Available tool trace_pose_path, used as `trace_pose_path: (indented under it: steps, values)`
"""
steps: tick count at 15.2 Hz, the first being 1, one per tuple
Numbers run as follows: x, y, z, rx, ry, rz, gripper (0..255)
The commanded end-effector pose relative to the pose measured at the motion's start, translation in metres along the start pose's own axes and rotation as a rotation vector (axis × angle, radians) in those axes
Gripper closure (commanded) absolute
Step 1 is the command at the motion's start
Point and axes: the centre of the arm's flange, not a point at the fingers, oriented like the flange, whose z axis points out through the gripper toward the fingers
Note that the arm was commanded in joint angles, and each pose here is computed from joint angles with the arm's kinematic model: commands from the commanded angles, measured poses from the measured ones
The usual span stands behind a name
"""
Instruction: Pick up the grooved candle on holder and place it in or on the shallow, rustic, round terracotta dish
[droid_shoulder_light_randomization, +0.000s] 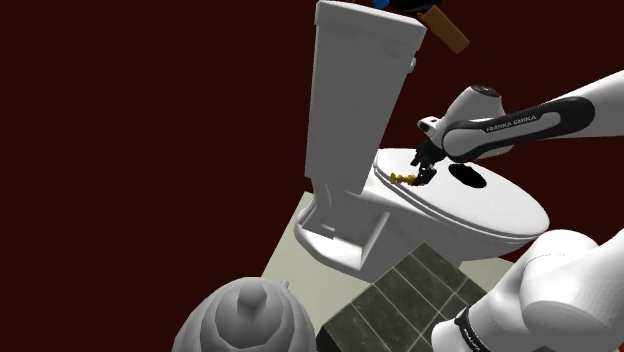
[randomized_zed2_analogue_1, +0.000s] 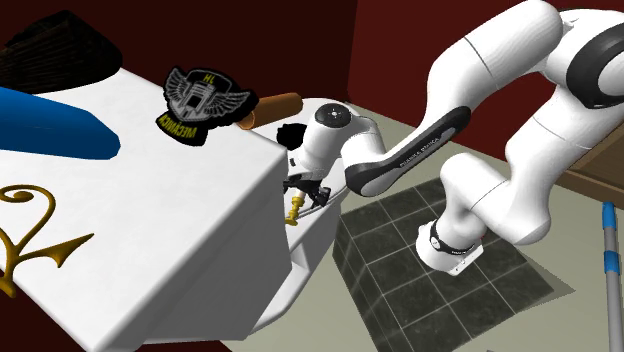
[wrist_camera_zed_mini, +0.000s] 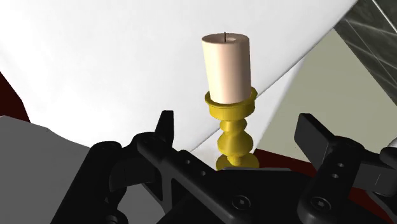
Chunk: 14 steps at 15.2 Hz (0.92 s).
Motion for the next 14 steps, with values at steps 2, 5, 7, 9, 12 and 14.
trace_pose_path:
  steps: [2,5,7,9,12,14]
  values:
    - [0.0,0.0,0.017,-0.002,0.0,-0.003,0]
    - [0.0,0.0,0.03,-0.002,0.0,-0.003,0]
    - [0.0,0.0,0.03,-0.002,0.0,-0.003,0]
    - [0.0,0.0,0.03,-0.002,0.0,-0.003,0]
    - [0.0,0.0,0.03,-0.002,0.0,-0.003,0]
    - [0.0,0.0,0.03,-0.002,0.0,-0.003,255]
